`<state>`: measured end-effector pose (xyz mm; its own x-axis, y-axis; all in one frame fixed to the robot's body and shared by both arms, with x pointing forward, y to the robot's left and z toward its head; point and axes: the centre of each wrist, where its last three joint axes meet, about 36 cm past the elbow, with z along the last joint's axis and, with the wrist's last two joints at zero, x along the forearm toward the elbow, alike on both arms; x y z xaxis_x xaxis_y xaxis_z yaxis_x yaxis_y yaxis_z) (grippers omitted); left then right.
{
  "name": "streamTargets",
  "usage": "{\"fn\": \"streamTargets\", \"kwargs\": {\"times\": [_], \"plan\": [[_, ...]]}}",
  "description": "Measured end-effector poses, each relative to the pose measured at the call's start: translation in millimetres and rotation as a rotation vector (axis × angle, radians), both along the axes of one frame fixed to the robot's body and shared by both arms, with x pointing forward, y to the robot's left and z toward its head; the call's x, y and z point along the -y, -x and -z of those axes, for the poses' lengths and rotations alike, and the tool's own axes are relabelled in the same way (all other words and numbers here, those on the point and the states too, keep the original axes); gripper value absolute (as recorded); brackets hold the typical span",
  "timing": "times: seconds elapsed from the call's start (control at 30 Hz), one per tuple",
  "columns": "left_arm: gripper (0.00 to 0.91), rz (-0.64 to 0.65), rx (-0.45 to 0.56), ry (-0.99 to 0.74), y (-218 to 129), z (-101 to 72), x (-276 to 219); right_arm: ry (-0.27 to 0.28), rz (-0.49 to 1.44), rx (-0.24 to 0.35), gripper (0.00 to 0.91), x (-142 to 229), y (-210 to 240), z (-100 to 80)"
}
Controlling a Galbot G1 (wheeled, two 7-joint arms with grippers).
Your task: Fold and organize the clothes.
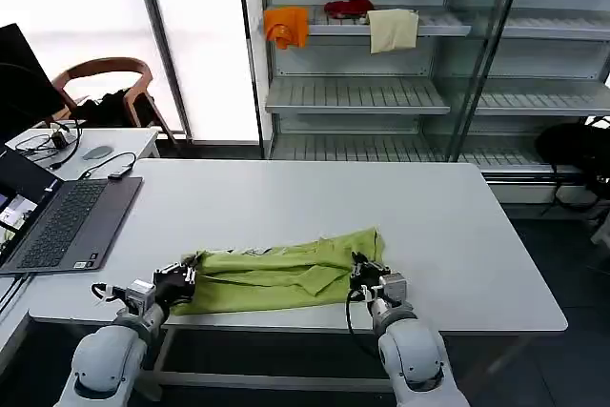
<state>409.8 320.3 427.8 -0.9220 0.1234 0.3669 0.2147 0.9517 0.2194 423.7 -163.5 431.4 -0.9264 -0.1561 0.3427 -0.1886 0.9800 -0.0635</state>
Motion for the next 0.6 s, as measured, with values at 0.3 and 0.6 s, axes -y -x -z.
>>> {"fn": "streamTargets", "kwargs": {"times": [0.3, 0.6], "plan": [[0.907, -0.047, 0.064, 0.046, 5.6, -2.5, 2.2, -0.009, 0.032, 0.06, 0.907, 12.1, -1.6, -19.7], [0.907, -0.137, 0.076, 0.158, 23.4, 18.9, 14.0, -0.103, 0.052, 0.163, 0.907, 23.0, -8.9, -56.7]]}}
